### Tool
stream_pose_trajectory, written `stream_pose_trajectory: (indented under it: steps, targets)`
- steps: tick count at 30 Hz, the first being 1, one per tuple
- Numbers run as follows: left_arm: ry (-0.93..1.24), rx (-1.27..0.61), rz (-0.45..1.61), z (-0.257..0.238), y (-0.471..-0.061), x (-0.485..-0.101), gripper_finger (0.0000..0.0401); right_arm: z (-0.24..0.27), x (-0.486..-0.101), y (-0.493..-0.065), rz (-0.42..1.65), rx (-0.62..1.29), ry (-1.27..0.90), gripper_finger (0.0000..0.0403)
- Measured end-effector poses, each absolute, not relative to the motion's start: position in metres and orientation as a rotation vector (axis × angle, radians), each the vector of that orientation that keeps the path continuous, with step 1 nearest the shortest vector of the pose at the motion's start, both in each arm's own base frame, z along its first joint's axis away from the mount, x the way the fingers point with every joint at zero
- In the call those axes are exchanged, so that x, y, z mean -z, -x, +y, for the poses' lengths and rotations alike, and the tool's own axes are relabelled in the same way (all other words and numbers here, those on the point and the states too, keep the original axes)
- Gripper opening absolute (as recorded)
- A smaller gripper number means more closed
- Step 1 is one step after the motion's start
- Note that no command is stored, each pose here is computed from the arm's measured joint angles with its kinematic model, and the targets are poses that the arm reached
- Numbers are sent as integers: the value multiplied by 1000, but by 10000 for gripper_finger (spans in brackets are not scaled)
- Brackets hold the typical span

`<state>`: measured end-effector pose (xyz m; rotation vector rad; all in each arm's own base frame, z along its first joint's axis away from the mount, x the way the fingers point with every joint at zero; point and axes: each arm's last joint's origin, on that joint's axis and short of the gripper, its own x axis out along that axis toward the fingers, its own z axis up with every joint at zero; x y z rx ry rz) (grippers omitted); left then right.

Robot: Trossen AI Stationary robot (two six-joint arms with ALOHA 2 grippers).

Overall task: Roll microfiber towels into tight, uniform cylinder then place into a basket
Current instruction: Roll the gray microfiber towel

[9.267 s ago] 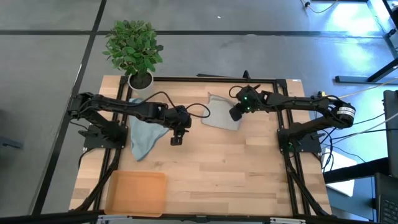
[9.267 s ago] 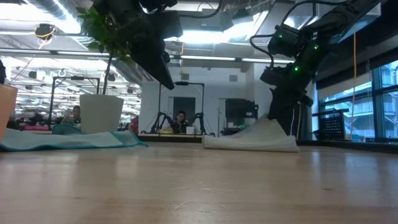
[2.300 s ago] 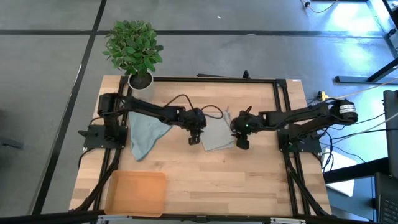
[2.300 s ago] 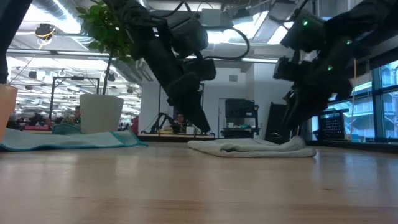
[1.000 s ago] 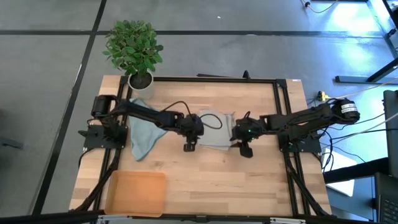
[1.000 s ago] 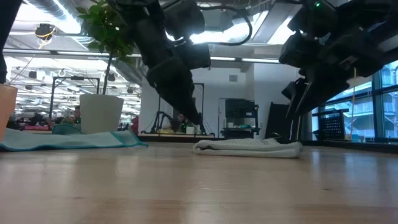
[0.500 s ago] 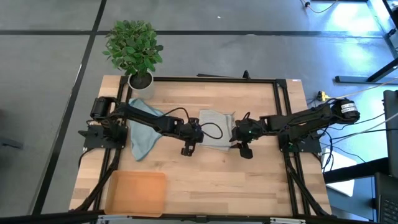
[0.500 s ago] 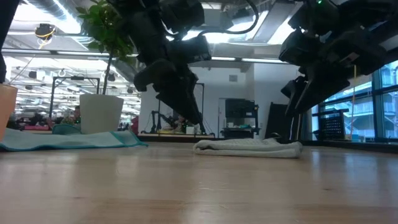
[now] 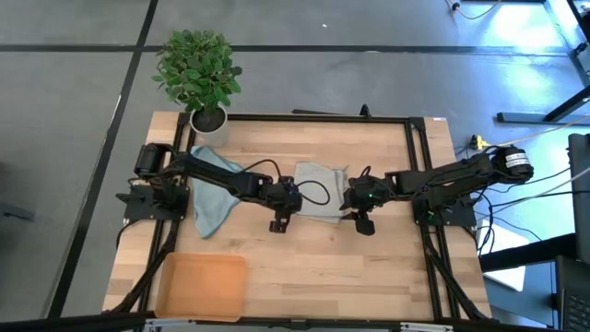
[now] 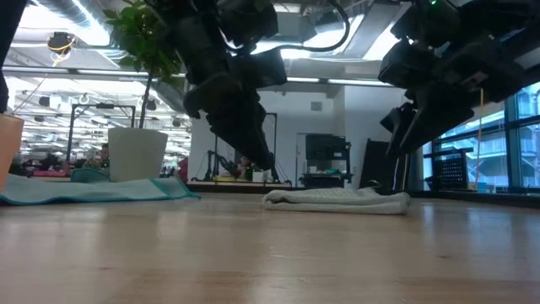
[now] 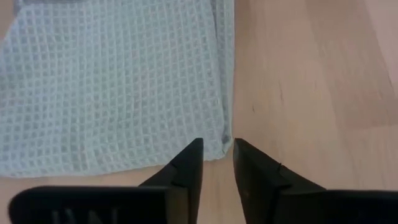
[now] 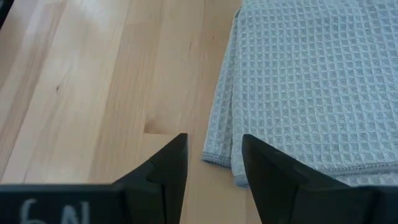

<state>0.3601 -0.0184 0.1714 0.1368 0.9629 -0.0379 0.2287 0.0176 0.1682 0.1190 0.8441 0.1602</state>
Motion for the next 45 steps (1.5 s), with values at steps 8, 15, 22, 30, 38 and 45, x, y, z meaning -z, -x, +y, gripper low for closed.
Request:
stream_pose_trajectory:
  steps: [8,15,22,30,38,45]
  targets:
    - [-138,46,938,-22,-362,-173,103,22,-168,-229,838,-188,-91,154]
    - [-166,64,963,-26,-369,-152,104,26,-168,-228,834,-217,-42,154]
    - [-303,64,988,-31,-368,-146,104,26,-166,-229,845,-217,-32,154]
    - [-310,57,1010,-28,-372,-131,104,26,-162,-233,846,-202,-26,154]
    - [-327,67,1029,-33,-374,-121,103,28,-144,-240,898,-197,-15,154]
    - [-306,70,1040,-28,-374,-119,75,26,-127,-245,952,-122,40,154]
